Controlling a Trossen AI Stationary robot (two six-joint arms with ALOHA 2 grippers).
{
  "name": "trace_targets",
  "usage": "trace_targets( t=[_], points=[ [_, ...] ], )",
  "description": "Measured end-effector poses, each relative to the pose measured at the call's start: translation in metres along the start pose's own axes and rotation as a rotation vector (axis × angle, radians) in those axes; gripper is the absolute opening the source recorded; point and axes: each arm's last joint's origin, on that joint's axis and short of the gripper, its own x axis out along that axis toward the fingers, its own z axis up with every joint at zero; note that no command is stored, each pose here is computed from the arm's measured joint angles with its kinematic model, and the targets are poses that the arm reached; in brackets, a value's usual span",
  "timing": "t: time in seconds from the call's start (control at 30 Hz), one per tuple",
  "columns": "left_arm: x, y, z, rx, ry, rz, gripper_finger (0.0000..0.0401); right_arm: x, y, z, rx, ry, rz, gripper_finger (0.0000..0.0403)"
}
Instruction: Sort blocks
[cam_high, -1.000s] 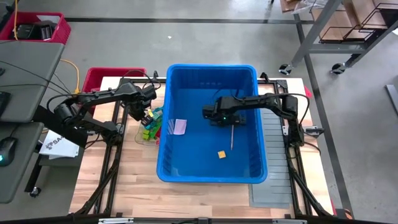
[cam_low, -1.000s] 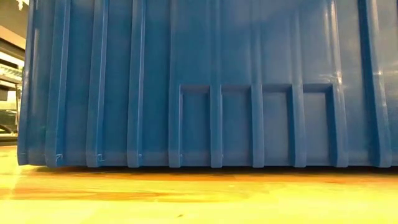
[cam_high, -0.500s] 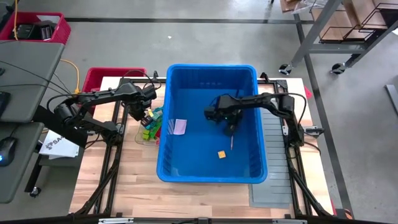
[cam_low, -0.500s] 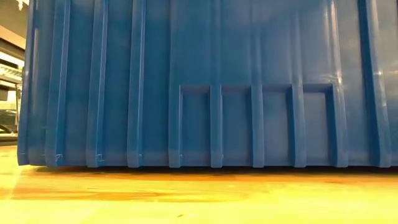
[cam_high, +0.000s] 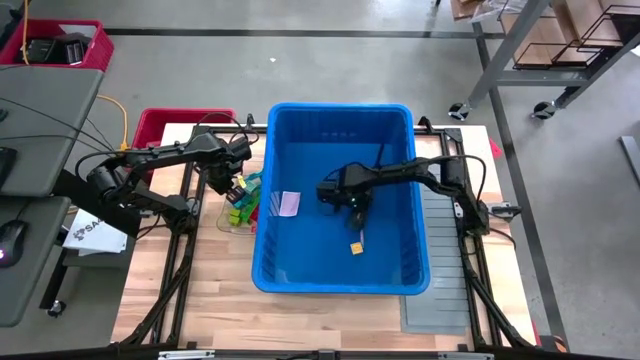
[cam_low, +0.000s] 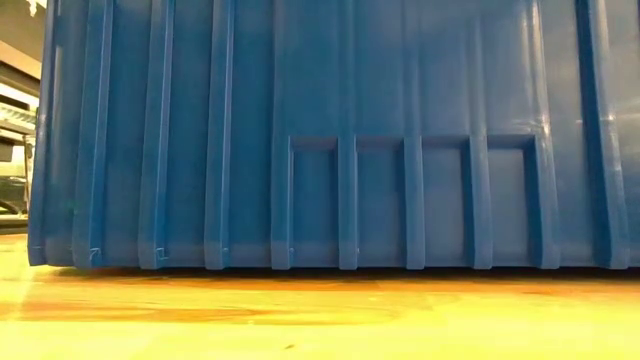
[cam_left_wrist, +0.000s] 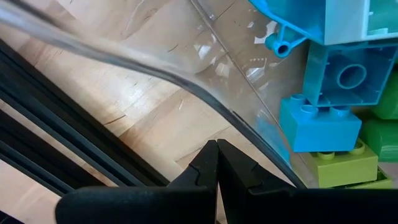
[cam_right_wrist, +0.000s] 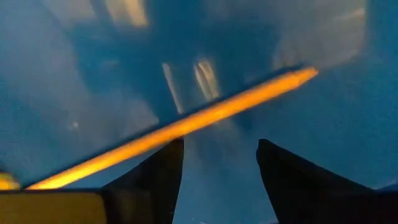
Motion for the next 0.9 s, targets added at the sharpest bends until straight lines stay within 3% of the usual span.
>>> trace_targets(
  t=[0.17,0.27,0.37,0.57,0.67,0.9],
  points=[
    [0.000,0.000,0.000,0.000,-0.001,0.000,0.0000,-0.031,0.003,-0.001,0.120,-0.066,0.020,0.0199],
    [0.000,0.000,0.000,-0.001,0.000,0.000,0.0000,-0.048,-0.001,-0.006,0.337,-0.056,0.020,0.0199],
    [0.000,0.000,0.000,-0.001,0.000,0.000,0.0000,-0.053,0.003,-0.006,0.518,-0.063,0.097,0.0199],
    [0.000,0.000,0.000,-0.001,0.000,0.000,0.0000,-0.022,0.023,-0.001,0.715,-0.076,0.215,0.0199],
    [0.000,0.000,0.000,0.000,0.000,0.000,0.0000,-0.006,0.022,-0.005,0.795,-0.056,0.187,0.0199],
    [0.000,0.000,0.000,0.007,0.001,0.000,0.0000,0.015,0.026,0.000,0.789,-0.126,0.315,0.0199]
  ],
)
